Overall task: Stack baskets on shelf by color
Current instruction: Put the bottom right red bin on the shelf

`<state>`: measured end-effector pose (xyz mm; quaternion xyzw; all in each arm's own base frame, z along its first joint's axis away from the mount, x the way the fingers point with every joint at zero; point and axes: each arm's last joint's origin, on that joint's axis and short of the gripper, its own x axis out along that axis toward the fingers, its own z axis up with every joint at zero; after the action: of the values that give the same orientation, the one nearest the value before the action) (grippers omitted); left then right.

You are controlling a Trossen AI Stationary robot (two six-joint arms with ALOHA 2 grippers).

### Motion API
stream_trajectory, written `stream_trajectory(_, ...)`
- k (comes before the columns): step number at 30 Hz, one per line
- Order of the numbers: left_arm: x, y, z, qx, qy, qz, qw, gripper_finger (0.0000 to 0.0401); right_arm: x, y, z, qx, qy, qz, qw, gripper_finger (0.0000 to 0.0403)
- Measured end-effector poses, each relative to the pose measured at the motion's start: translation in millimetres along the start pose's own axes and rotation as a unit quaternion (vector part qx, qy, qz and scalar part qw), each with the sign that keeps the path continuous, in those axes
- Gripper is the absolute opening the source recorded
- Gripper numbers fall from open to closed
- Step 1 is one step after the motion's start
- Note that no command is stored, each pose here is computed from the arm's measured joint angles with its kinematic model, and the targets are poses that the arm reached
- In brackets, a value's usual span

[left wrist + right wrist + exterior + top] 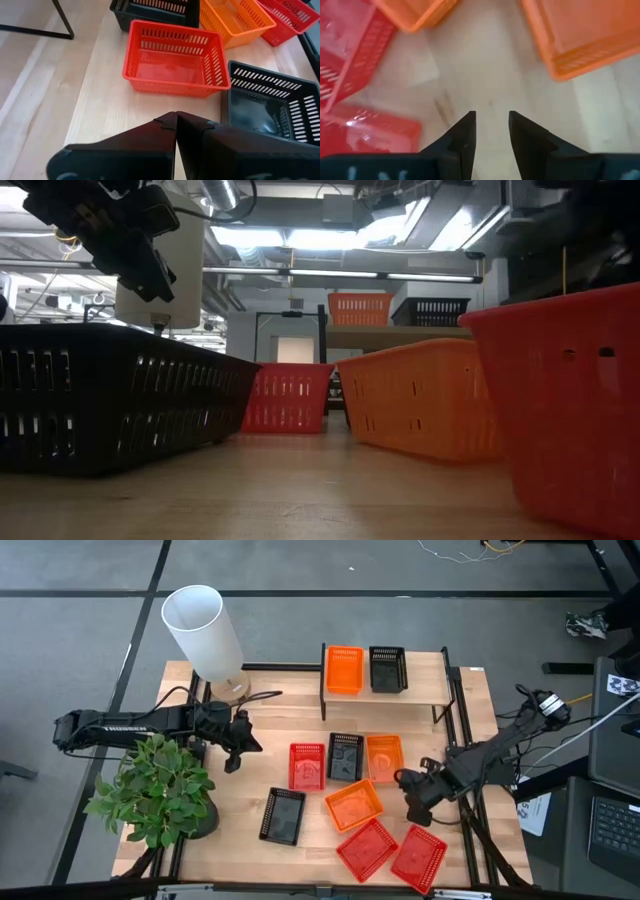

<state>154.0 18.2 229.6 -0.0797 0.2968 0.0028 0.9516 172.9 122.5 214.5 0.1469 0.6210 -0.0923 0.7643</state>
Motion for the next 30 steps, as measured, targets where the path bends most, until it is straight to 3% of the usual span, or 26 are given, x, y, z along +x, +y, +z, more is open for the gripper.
stream_trajectory(4,0,0,0,-0.001,0.000,0.000,1.000,0.0000,-2,12,-16,0.015,0.042,0.040,0.998,0.0116)
stream_trajectory(10,0,1,0,-0.002,-0.001,0.010,1.000,0.0000,1,34,-34,0.062,0.025,0.062,0.996,0.0116)
stream_trajectory(30,0,1,0,-0.004,-0.001,0.011,1.000,0.0000,33,58,-56,0.088,0.057,0.024,0.994,0.0116)
